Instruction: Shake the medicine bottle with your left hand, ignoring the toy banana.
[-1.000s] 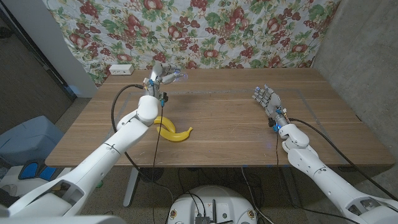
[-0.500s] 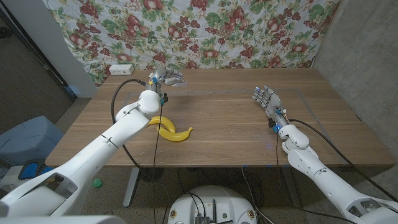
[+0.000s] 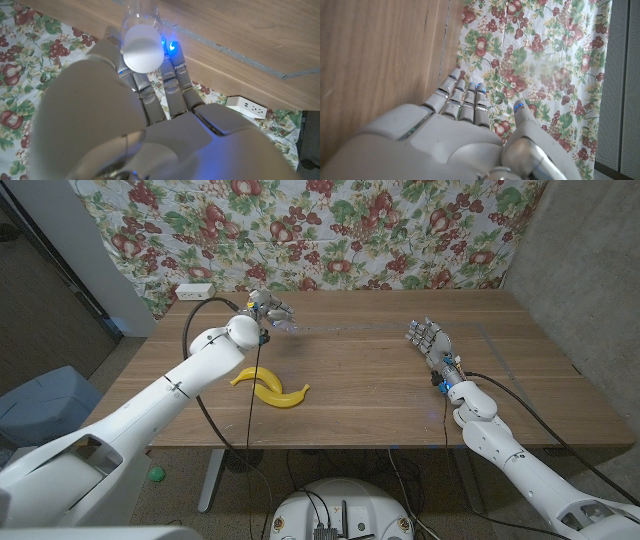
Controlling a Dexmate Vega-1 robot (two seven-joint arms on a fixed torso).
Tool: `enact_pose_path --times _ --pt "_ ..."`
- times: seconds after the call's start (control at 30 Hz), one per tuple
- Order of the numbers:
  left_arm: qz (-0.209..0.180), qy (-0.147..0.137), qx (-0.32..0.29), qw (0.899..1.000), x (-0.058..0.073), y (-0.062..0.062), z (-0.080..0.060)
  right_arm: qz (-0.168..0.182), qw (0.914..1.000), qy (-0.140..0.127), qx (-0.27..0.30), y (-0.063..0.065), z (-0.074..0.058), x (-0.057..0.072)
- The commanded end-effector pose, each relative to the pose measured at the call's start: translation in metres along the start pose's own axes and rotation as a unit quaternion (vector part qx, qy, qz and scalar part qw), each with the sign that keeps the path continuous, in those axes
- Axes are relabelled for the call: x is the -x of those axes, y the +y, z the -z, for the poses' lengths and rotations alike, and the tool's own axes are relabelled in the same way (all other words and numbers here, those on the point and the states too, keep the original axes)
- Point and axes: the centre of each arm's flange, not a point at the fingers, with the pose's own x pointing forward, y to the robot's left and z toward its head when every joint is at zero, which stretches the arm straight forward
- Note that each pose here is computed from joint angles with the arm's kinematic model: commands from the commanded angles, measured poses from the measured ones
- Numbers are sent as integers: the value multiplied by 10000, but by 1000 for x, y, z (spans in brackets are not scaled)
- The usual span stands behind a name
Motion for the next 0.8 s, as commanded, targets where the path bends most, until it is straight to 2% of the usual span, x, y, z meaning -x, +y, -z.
enact_pose_path --times 0.03,0.43,0.8 --pt "758 1100 -361 9904 -7 -7 14 5 10000 11 8 -1 1 1" --pt "1225 1653 -586 9769 -17 -11 14 36 10000 3 -32 -3 1 1" --pt "1319 1768 -707 9728 -23 -19 17 27 10000 -1 -29 -5 1 2"
